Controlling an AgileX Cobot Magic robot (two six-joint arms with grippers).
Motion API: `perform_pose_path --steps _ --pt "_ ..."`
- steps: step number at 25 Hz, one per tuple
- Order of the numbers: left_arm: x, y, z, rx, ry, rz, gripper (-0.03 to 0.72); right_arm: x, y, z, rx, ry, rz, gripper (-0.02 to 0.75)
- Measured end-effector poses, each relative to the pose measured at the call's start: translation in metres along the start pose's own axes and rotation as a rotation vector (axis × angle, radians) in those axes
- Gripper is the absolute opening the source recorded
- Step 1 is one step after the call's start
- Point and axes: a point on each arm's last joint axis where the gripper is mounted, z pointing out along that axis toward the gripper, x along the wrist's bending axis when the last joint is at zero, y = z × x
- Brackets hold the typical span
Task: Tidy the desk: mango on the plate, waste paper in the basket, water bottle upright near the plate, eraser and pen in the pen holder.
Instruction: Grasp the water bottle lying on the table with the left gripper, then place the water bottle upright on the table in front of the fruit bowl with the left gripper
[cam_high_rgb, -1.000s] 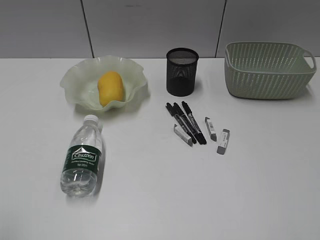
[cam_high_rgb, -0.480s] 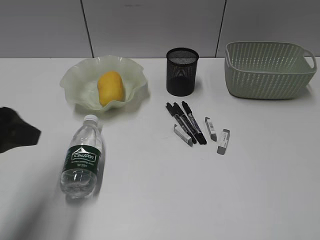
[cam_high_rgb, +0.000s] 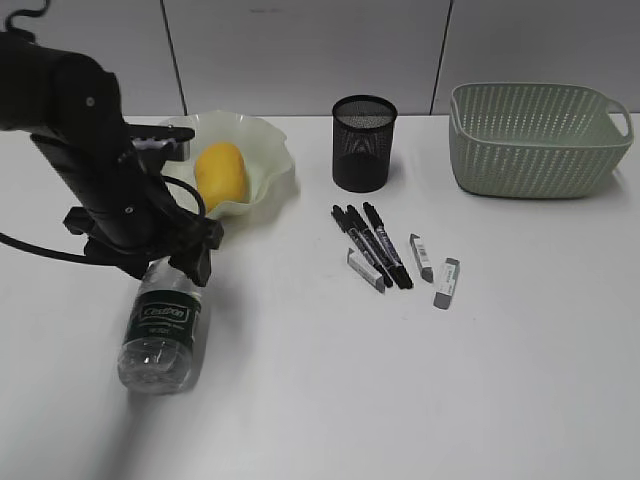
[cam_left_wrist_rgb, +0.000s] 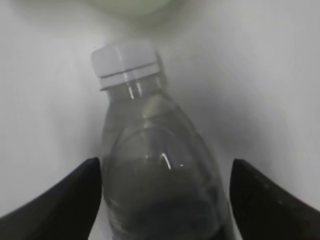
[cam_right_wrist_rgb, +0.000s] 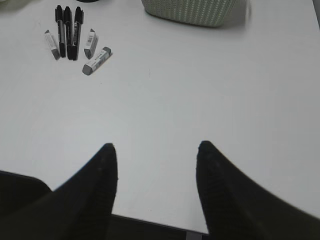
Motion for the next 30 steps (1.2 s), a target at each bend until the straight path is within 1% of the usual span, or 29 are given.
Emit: perform_pose_path --steps 2,4,5,6,8,9,11,13,15,16,17,19,20,21,23,26,30 --pt "0.001 0.005 0.015 0.065 0.038 -0.018 0.599 0.0 0.0 0.0 0.0 0.0 0.0 0.412" --pt "0.0 0.008 0.025 0.097 0.048 -0.044 0.601 0.0 0.0 0.0 0.0 0.0 0.0 0.413" --pt "0.0 0.009 0.03 0.112 0.053 -0.057 0.596 0.0 0.0 0.0 0.0 0.0 0.0 0.413" --pt "-0.001 0.009 0.033 0.122 0.058 -0.074 0.576 0.0 0.0 0.0 0.0 0.0 0.0 0.413" --pt "0.0 0.01 0.033 0.119 0.068 -0.089 0.496 0.0 0.0 0.0 0.0 0.0 -0.001 0.412" --pt "0.0 0.011 0.03 0.103 0.072 -0.082 0.475 0.0 0.0 0.0 0.0 0.0 -0.001 0.408" --pt "0.001 0.009 0.018 0.038 0.082 -0.042 0.475 0.0 0.0 0.0 0.0 0.0 -0.001 0.396" --pt "0.001 -0.001 -0.009 -0.085 0.062 0.0 0.475 0.0 0.0 0.0 0.0 0.0 -0.002 0.378" --pt "0.003 -0.015 -0.038 -0.279 0.011 0.044 0.475 0.0 0.0 0.0 0.0 0.0 -0.003 0.359" --pt "0.006 -0.023 -0.053 -0.415 -0.026 0.073 0.475 0.0 0.0 0.0 0.0 0.0 -0.003 0.349" --pt "0.008 -0.028 -0.069 -0.575 -0.074 0.106 0.475 0.0 0.0 0.0 0.0 0.0 -0.003 0.342" --pt "0.019 -0.043 -0.079 -0.809 -0.14 0.157 0.475 0.0 0.0 0.0 0.0 0.0 -0.003 0.323" --pt "0.025 -0.049 -0.081 -0.905 -0.163 0.185 0.475 0.0 0.0 0.0 0.0 0.0 -0.003 0.312" --pt "0.032 -0.052 -0.08 -0.971 -0.163 0.208 0.475 0.0 0.0 0.0 0.0 0.0 -0.003 0.304" --pt "0.048 -0.057 -0.063 -0.998 -0.13 0.23 0.475 0.0 0.0 0.0 0.0 0.0 -0.003 0.285" --pt "0.064 -0.054 -0.036 -1.018 -0.11 0.229 0.475 0.0 0.0 0.0 0.0 0.0 -0.003 0.274" --pt "0.068 -0.046 -0.01 -1.139 -0.149 0.228 0.475 0.0 0.0 0.0 0.0 0.0 -0.003 0.27"
